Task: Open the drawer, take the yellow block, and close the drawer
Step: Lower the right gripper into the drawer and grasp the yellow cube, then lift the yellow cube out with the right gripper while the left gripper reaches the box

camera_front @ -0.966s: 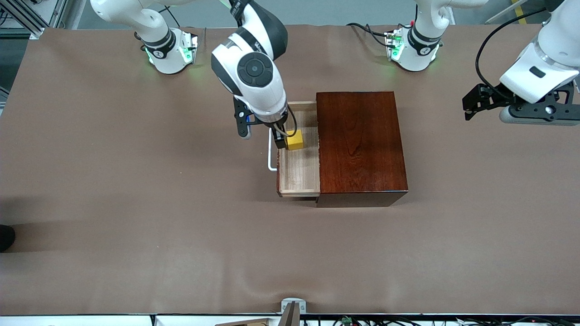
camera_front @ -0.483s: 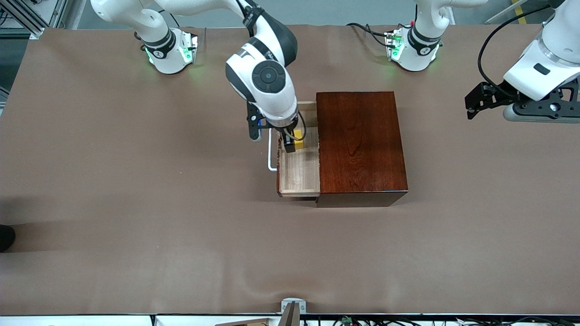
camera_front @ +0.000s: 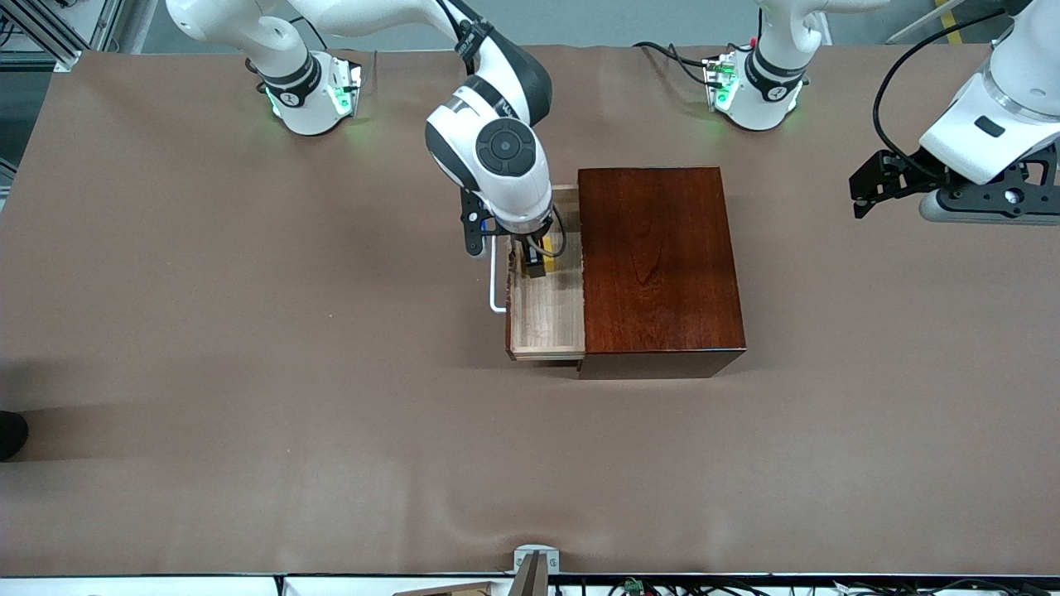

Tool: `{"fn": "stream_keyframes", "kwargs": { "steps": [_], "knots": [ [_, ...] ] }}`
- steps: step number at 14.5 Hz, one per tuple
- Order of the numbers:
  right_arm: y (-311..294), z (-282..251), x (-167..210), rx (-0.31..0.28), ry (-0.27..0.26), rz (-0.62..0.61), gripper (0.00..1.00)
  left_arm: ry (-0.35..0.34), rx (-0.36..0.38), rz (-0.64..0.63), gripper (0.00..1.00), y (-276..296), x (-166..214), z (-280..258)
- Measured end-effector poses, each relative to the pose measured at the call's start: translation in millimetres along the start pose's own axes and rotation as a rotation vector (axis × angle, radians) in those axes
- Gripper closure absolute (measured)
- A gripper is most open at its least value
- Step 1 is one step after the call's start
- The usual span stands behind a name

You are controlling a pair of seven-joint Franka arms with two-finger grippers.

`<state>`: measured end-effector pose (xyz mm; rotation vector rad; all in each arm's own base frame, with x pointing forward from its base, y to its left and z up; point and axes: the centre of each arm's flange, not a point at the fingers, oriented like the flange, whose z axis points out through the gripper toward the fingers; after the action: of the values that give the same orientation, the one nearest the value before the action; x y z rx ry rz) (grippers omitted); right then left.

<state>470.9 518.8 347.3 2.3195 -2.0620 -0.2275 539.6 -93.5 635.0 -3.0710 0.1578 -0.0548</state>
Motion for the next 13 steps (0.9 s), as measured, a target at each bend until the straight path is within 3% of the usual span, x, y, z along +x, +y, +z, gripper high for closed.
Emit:
{"fn": "stream_keyframes", "kwargs": {
  "steps": [7, 11, 13],
  "knots": [
    [11.2, 28.0, -16.9, -0.005, 0.027, -0.037, 0.00, -0.001, 0.000, -0.011, 0.00, -6.2, 0.4, 0.6],
    [12.0, 31.5, -19.6, 0.015, 0.044, -0.057, 0.44, -0.015, 0.001, -0.014, 0.00, -7.8, -0.9, 2.5],
    [10.5, 30.3, -19.0, 0.023, 0.045, -0.058, 0.44, -0.015, 0.001, -0.012, 0.00, -6.4, -1.0, 2.4]
  ]
}}
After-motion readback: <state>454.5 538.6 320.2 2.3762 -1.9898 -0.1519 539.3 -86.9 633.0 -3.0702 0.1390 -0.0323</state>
